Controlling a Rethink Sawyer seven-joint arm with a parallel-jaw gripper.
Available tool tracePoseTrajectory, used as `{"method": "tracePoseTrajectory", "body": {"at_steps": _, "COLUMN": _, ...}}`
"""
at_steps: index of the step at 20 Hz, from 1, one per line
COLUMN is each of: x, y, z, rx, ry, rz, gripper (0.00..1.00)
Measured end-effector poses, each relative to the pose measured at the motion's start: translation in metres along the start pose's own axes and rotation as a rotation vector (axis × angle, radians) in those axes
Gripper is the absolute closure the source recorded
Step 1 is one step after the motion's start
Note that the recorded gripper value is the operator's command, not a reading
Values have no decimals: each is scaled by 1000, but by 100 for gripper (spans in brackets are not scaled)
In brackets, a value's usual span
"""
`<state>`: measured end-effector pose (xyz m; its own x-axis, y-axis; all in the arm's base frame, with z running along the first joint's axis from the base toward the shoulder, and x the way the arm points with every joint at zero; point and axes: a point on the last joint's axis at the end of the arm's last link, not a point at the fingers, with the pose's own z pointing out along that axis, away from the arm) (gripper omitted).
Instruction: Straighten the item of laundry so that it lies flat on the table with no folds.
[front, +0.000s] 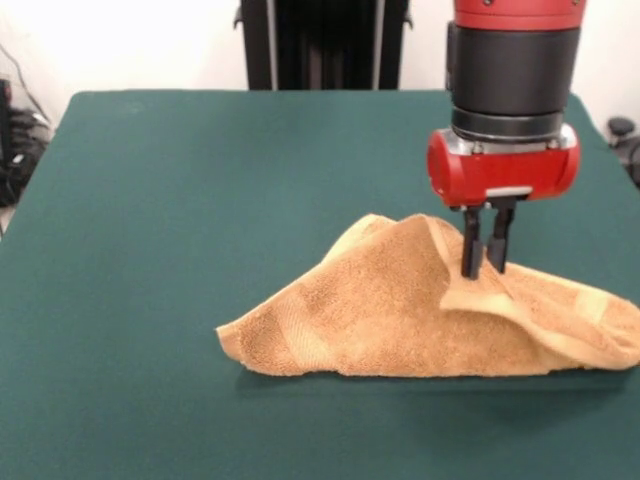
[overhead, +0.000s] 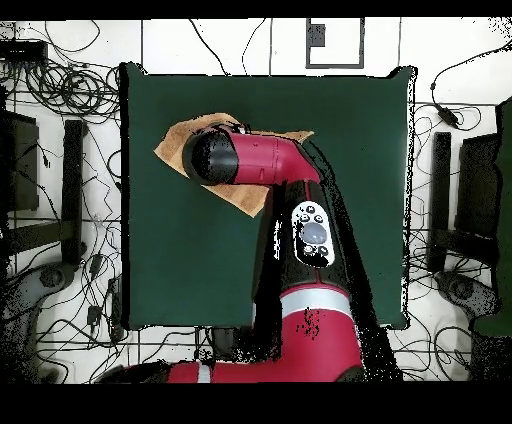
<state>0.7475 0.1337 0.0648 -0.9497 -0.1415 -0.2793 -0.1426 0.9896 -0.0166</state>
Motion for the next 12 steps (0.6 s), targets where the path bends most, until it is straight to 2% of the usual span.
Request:
{"method": "tracePoseTrajectory", "body": {"at_steps": 6, "x": -15, "y": 12, "z": 12, "rx": -5, "ry": -2, "rz": -17, "gripper": 100}}
{"method": "tracePoseTrajectory", "body": {"at_steps": 12, "x": -17, "y": 14, "z": 23, "rx": -6, "ry": -4, "rz": -19, "gripper": 100}}
